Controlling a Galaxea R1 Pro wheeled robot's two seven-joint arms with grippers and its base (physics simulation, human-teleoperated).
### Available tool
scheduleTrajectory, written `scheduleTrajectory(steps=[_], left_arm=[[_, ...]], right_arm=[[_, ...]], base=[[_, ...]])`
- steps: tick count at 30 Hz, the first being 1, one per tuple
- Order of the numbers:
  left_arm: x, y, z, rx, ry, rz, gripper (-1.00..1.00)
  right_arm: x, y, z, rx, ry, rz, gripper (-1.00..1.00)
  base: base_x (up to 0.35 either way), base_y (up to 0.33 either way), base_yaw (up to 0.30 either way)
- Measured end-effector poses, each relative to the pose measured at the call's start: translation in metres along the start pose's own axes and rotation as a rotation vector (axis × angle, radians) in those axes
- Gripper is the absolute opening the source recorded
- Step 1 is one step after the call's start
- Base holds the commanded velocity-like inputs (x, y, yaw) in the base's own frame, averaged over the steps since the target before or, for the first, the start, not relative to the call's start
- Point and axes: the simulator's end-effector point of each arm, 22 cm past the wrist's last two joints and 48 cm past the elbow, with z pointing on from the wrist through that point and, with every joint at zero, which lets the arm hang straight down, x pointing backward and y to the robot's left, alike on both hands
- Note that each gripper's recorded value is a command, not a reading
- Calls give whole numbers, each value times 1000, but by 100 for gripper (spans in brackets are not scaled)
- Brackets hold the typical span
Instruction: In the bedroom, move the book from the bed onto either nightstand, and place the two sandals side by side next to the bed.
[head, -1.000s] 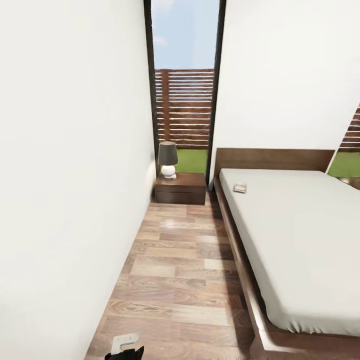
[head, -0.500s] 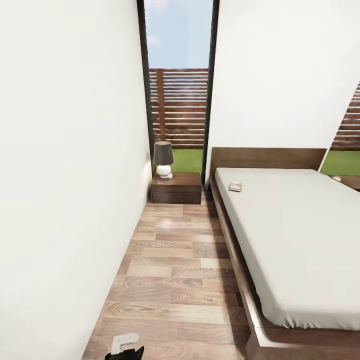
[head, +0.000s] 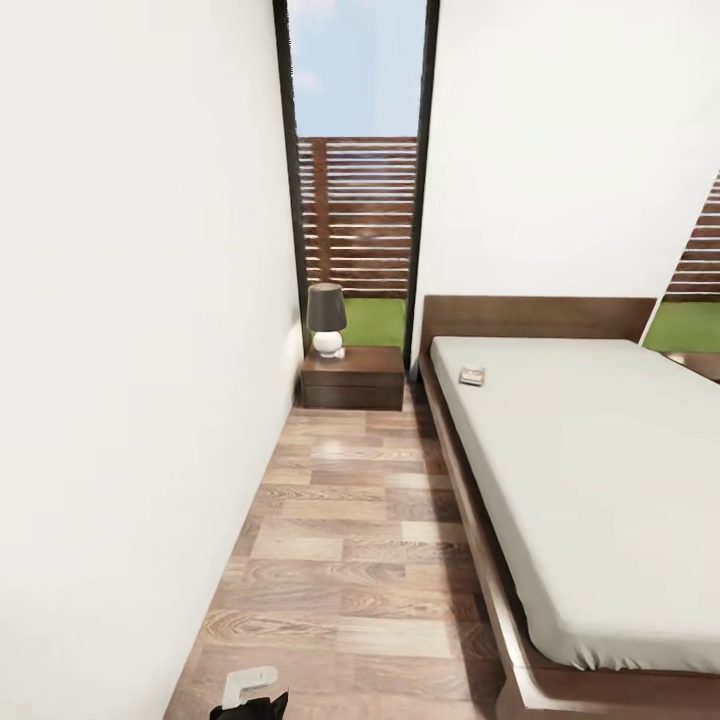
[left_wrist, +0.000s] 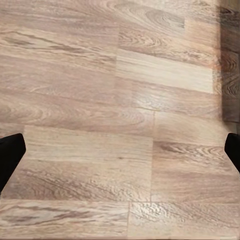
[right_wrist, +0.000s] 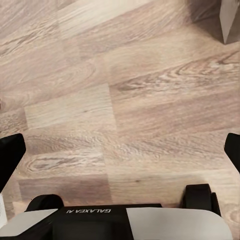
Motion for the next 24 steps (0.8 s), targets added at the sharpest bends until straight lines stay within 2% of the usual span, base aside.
scheduleTrajectory(steps=[24], left_arm=[[0, 0, 0, 0, 0, 0, 100]], right_arm=[[1, 0, 0, 0, 1, 0, 100]], base=[[324, 0, 0]])
